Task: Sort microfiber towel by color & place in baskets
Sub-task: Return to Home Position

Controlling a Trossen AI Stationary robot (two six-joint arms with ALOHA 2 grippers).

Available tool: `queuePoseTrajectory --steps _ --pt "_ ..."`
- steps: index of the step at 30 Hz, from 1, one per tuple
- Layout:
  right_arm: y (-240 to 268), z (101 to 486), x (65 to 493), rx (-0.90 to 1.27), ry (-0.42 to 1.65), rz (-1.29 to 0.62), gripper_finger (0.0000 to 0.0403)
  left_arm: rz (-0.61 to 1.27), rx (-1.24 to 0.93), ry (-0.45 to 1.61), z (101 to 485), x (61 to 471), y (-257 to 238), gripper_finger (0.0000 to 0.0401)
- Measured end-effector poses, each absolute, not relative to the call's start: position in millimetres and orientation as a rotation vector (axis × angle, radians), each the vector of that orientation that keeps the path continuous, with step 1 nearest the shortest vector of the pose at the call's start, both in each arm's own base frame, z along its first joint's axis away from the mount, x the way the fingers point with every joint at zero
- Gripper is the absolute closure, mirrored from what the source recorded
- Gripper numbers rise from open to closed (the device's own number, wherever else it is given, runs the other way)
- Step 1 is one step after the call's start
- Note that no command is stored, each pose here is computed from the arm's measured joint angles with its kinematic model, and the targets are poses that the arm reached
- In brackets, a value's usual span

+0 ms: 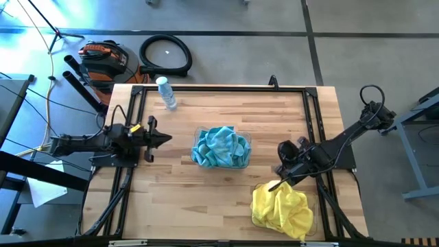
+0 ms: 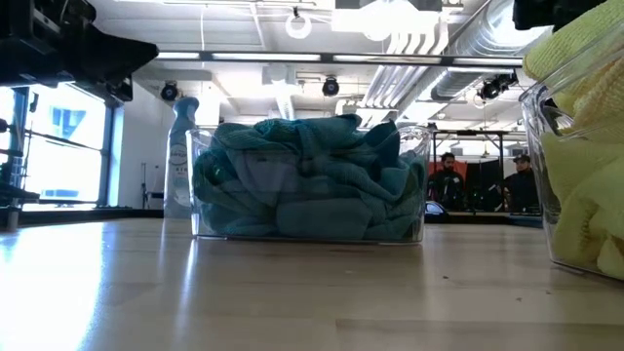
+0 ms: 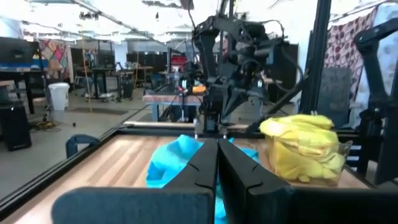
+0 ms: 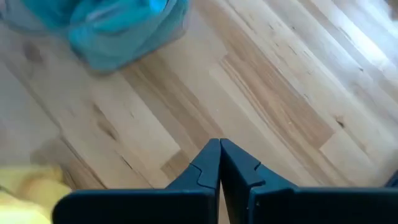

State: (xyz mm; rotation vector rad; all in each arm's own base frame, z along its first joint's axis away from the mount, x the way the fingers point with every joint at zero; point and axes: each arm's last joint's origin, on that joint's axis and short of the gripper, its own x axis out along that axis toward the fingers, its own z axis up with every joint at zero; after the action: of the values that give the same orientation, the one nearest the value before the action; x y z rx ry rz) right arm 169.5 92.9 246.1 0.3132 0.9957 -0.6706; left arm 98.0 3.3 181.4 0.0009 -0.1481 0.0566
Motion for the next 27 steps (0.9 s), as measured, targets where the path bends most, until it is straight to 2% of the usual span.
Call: queuePoseTrajectory --steps 7,11,16,27 --pt "92.8 247.8 164.9 0.222 1.105 -0.55 0.0402 0.062 -0.053 -0.117 178.0 96.4 3.5 0.0401" --pt "90.6 252.8 160.8 0.172 1.1 -0.497 0.0402 0.178 -0.099 -0.052 171.0 96.6 6.8 0.0401" --pt "82.1 247.1 148.5 0.12 1.089 -0.458 0.0402 0.197 -0.098 -0.045 170.6 97.7 7.4 0.0401" --pt "57.4 212.5 110.6 0.153 0.849 -0.281 0.0403 0.197 -0.096 -0.036 169.7 97.7 7.4 0.0401"
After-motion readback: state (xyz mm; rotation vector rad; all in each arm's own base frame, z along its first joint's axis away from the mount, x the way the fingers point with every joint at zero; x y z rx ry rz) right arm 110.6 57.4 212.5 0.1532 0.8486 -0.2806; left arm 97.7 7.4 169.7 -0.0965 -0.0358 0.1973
